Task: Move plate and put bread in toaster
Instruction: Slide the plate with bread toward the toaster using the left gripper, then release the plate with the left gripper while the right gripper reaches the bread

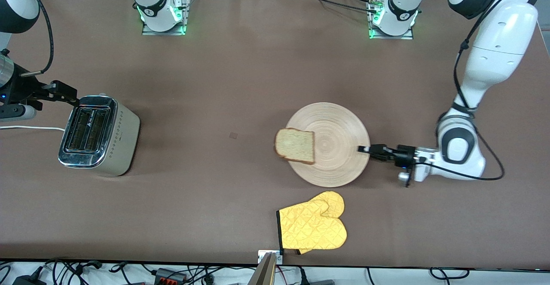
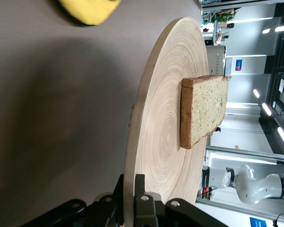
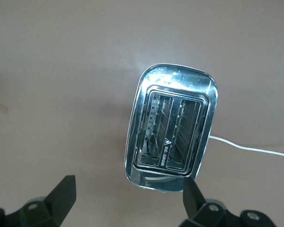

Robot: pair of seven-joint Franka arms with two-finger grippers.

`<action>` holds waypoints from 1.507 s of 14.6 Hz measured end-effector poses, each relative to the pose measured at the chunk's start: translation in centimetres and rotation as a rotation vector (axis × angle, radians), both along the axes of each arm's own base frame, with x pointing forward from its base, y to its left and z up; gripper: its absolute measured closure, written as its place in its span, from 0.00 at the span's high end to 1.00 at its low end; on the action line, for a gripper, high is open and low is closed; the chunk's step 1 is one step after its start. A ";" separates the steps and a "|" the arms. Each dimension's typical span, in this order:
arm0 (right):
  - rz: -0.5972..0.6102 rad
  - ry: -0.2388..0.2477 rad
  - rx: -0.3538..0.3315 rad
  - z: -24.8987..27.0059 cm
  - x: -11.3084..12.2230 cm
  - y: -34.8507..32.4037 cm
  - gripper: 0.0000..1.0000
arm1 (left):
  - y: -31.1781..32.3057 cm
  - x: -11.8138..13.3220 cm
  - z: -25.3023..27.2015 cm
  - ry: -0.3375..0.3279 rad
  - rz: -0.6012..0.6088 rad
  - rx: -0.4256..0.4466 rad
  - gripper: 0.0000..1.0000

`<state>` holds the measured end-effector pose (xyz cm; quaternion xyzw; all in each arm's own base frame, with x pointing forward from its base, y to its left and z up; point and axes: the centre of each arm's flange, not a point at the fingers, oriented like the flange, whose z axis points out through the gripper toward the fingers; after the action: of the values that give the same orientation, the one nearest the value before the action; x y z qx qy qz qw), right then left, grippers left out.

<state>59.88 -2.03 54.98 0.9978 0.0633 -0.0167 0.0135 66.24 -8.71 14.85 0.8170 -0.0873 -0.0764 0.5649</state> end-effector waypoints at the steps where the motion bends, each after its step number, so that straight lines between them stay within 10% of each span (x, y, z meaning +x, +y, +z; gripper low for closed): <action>1: 0.000 0.007 0.000 -0.3 0.0 0.0 1.00 | -2.1 -0.3 -0.3 -0.008 0.008 0.003 0.09; 19: -0.002 0.084 0.001 -2.9 0.4 0.1 1.00 | -23.2 -8.2 -5.5 -0.027 0.007 0.047 0.11; 22: -0.002 0.102 0.002 -3.9 0.6 0.1 1.00 | -22.5 -7.9 -5.6 -0.024 0.019 0.047 0.35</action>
<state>60.52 -1.96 51.13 0.9957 0.0627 -0.0677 0.0093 58.36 -31.24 9.21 0.8315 -0.0847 -0.0633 0.5453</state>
